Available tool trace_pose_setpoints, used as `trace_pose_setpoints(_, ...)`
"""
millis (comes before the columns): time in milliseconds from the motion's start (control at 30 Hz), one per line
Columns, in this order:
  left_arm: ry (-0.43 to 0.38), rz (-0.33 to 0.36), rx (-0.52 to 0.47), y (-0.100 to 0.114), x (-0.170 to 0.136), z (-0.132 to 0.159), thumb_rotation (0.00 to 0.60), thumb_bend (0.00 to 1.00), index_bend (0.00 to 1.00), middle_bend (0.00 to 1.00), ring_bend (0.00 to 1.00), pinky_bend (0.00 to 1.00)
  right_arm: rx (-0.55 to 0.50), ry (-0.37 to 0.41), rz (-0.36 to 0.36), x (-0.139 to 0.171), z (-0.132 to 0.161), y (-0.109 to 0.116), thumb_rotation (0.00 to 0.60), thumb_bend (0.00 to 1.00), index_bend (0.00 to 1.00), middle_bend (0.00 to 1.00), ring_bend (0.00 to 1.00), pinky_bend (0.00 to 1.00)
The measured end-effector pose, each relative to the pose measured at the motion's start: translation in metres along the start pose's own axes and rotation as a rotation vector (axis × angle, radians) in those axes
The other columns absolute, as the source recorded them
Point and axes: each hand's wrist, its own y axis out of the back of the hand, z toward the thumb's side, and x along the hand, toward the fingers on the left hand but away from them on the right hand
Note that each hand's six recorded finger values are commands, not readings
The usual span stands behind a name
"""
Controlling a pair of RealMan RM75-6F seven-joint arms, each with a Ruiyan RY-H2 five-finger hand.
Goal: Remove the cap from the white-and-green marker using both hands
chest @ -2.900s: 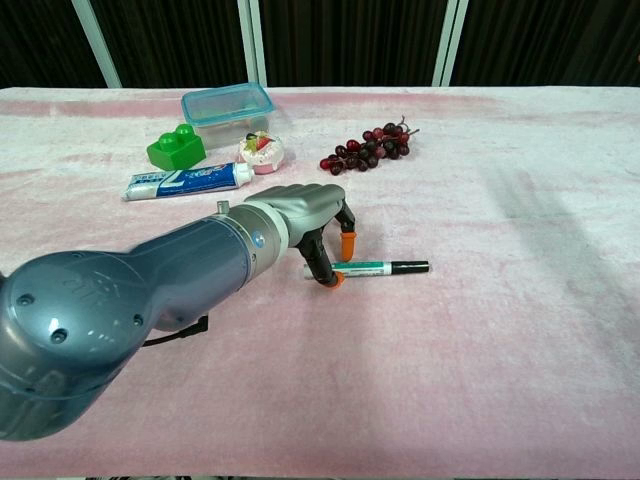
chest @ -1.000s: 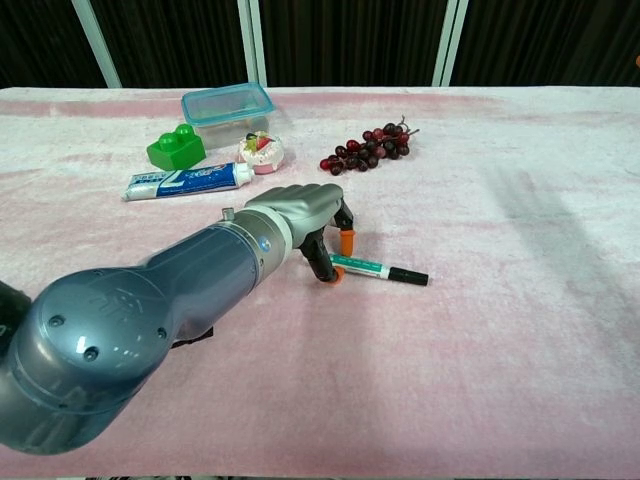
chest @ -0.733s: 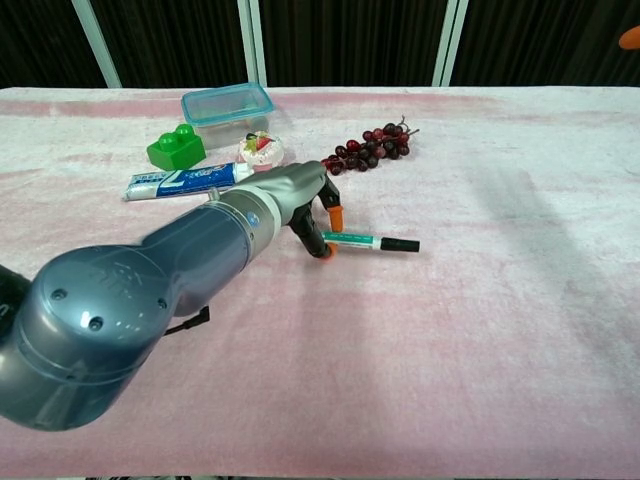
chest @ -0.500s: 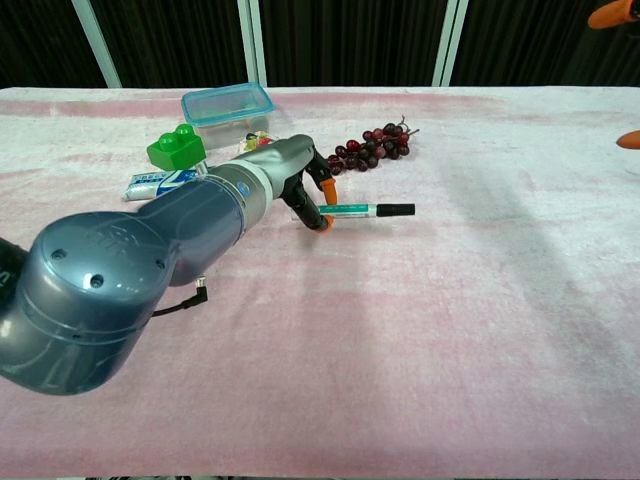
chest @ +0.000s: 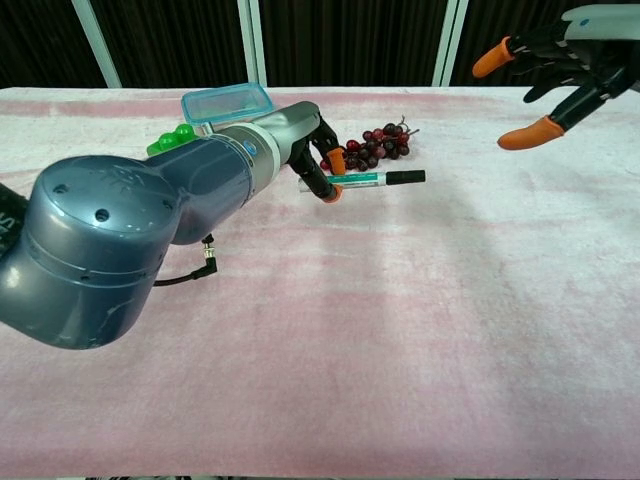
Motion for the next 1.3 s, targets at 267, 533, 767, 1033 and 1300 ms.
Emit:
trace_pose_setpoints(267, 0.019, -0.007, 0.0, -0.002, 0.004, -0.001, 0.6, 0.51, 0.68, 0.27, 0.0, 0.0, -0.047, -0.031, -0.006, -0.019, 0.0, -0.029, 0.6, 0.13, 0.29, 0.0, 0.02, 0.15)
trace_pose_setpoints(533, 0.02, -0.01, 0.006, -0.004, 0.004, 0.001, 0.6, 0.51, 0.68, 0.27, 0.0, 0.0, -0.091, -0.07, -0.017, -0.035, 0.0, -0.055, 0.6, 0.16, 0.32, 0.0, 0.02, 0.15)
trace_pose_setpoints(767, 0.031, -0.019, 0.008, -0.007, 0.006, 0.001, 0.6, 0.51, 0.69, 0.27, 0.0, 0.0, -0.118, -0.107, -0.046, -0.049, -0.002, -0.065, 0.6, 0.18, 0.35, 0.0, 0.02, 0.15)
trace_pose_setpoints(1033, 0.034, -0.016, 0.009, -0.006, 0.006, 0.001, 0.6, 0.51, 0.69, 0.27, 0.0, 0.0, -0.144, -0.169, -0.067, -0.06, -0.012, -0.075, 0.6, 0.19, 0.39, 0.0, 0.02, 0.15)
trace_pose_setpoints(1300, 0.03, -0.018, 0.006, -0.006, 0.006, 0.001, 0.6, 0.51, 0.69, 0.27, 0.0, 0.0, -0.15, -0.19, -0.068, -0.062, -0.016, -0.078, 0.6, 0.23, 0.43, 0.0, 0.02, 0.15)
